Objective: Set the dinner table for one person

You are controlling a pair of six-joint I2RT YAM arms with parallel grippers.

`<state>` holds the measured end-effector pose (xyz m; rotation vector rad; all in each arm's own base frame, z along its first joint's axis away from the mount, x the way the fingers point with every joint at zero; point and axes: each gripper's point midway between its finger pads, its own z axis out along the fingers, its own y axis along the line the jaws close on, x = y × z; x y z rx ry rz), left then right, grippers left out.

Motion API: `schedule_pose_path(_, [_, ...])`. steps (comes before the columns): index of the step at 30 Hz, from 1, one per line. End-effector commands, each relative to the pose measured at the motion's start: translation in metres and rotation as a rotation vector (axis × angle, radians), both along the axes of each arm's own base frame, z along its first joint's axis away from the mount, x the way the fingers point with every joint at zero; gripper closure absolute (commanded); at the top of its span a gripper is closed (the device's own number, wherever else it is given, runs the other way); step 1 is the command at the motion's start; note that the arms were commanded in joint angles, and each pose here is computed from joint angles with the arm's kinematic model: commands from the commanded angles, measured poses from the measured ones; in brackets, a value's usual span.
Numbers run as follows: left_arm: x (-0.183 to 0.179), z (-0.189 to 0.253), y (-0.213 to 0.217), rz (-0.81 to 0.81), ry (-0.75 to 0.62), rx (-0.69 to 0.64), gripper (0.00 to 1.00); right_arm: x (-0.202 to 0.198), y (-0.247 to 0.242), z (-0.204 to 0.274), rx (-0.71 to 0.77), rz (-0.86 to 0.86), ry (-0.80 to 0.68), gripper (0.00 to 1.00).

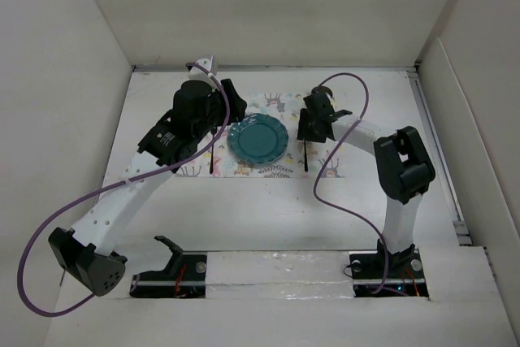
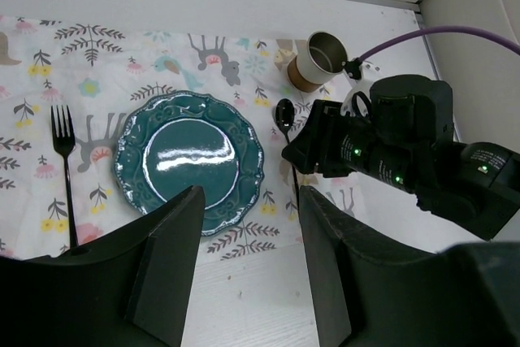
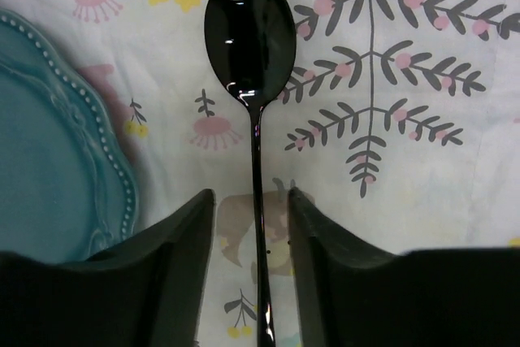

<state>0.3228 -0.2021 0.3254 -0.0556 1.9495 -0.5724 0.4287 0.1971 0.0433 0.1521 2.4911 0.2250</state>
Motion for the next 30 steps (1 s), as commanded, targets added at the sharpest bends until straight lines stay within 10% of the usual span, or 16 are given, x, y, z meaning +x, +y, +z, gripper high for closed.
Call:
schedule_pose_path(1, [-0.002, 0.020, 0.004, 0.012, -0.056, -0.028, 0.53, 0.006, -0.001, 0.032, -0.001, -0.015, -0.084, 0.45])
schedule_pose_path(8, [0.000, 0.036, 0.005, 0.022, -0.078, -0.027, 0.44, -0.006, 0.008, 0.120, 0.041, 0.071, -0.195, 0.38])
schedule_pose_path(11, [0.001, 0.047, 0.011, 0.048, -0.096, -0.029, 0.38, -0.025, 0.015, 0.189, 0.108, 0.136, -0.316, 0.62])
schedule_pose_path(13, [0.000, 0.063, 0.018, 0.079, -0.125, -0.034, 0.35, -0.045, 0.010, 0.252, 0.156, 0.165, -0.439, 1.00])
schedule_pose_path(17, [-0.002, 0.106, 0.037, 0.158, -0.202, -0.060, 0.32, -0.083, -0.028, 0.362, 0.278, 0.081, -0.732, 1.00])
schedule_pose_path(22, [-0.021, 0.174, 0.079, 0.291, -0.366, -0.144, 0.27, -0.128, -0.107, 0.438, 0.350, -0.175, -0.973, 0.51])
schedule_pose_path(30, [-0.035, 0.175, 0.105, 0.379, -0.413, -0.145, 0.19, -0.133, -0.143, 0.421, 0.321, -0.287, -0.955, 0.23])
